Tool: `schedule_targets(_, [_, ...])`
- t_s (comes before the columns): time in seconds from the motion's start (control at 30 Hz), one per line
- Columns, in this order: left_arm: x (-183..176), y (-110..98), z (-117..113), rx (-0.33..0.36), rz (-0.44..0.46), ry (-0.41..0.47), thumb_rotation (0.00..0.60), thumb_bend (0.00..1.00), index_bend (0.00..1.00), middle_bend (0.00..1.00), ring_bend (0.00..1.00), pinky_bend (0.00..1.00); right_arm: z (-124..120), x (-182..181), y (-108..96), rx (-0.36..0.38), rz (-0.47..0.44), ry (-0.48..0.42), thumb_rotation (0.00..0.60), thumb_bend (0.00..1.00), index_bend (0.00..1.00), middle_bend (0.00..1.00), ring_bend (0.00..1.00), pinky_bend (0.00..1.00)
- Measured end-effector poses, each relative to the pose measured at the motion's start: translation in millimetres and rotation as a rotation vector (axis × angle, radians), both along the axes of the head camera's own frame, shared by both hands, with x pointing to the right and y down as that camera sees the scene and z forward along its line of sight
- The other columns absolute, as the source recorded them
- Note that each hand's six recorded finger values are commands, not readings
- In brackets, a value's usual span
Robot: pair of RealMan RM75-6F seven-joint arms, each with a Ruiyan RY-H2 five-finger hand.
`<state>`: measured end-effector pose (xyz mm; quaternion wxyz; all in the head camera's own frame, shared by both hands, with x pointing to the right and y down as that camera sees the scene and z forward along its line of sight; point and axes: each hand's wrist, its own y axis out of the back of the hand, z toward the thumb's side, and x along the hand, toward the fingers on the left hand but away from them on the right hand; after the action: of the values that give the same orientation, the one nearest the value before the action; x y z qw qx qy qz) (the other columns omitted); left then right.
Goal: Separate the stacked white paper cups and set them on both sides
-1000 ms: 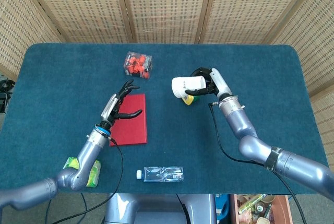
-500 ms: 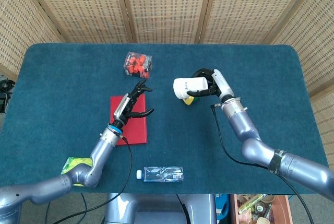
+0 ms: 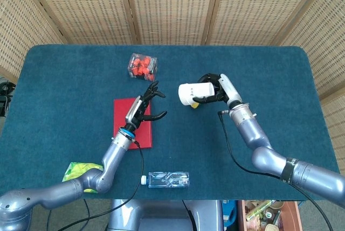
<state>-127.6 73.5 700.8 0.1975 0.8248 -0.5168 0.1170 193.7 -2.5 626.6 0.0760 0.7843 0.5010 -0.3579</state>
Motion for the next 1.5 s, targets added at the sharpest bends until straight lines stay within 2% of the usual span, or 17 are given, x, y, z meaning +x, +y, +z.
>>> schedule_targets(0.37, [20,2,1,-0.004,0.013,0.018,0.6,0.23,0.44,0.0,0.0,0.0,0,0,3,-0.006,-0.011,0.004,0.6,0.11,0.78,0.62,0.5,0.74])
schedule_targets(0.83, [42,-6,-4,0.027,0.024,0.025,0.6,0.23,0.45,0.0,0.0,0.0,-1,5,4,-0.007,-0.008,0.01,0.6,0.11,0.78,0.62,0.49,0.74])
schedule_targets(1.17, [51,-6,-3,0.032,0.02,0.024,0.6,0.29,0.48,0.0,0.0,0.0,-2,6,5,-0.01,-0.01,-0.002,0.6,0.11,0.78,0.62,0.49,0.74])
schedule_targets(1.5, [63,-5,-2,0.028,0.016,0.035,0.6,0.3,0.48,0.0,0.0,0.0,-3,7,6,-0.009,-0.013,-0.004,0.6,0.11,0.78,0.62,0.5,0.74])
